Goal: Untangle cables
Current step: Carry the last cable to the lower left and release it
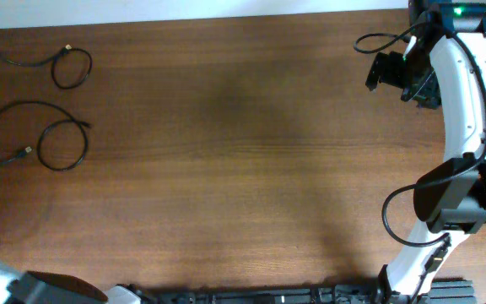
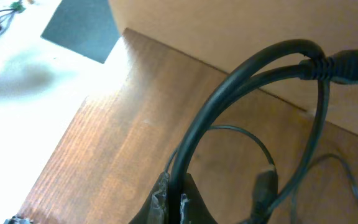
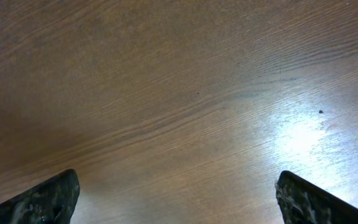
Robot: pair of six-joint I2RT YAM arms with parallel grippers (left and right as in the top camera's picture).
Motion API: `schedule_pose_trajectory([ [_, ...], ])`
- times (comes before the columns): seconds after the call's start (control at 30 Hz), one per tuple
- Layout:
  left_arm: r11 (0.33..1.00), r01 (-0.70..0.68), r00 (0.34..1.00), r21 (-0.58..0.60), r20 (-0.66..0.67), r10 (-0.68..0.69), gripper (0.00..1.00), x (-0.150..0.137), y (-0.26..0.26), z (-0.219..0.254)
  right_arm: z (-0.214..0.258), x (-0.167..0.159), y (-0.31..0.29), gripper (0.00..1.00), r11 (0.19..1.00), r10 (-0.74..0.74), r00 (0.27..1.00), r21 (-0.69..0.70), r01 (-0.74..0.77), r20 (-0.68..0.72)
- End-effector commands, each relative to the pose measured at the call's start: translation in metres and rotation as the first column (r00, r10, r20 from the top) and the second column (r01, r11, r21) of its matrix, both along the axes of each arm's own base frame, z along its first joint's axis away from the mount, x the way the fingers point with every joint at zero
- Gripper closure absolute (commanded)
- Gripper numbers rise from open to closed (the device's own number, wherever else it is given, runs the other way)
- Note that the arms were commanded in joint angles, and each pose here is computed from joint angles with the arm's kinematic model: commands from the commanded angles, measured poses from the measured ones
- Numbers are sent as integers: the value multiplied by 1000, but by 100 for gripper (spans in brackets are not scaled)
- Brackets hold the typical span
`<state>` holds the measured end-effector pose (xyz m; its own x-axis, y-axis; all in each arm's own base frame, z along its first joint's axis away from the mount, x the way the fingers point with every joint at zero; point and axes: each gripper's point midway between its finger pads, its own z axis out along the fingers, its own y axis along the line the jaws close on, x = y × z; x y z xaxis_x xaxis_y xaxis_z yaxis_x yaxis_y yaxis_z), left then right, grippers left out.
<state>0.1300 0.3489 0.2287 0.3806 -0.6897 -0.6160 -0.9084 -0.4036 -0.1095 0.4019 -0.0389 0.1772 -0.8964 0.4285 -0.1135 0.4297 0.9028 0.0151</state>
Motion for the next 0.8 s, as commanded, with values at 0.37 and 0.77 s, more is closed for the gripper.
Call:
schedule_pose_trajectory([
  [0.37, 829, 286, 957, -481, 189, -221, 93, 52, -6, -150, 3, -2, 0, 2, 1000, 4, 1000, -3, -4, 6],
  [0.77, 799, 344, 932, -493, 79, -353, 31, 38, 0, -161, 3, -2, 0, 2, 1000, 4, 1000, -3, -4, 6],
])
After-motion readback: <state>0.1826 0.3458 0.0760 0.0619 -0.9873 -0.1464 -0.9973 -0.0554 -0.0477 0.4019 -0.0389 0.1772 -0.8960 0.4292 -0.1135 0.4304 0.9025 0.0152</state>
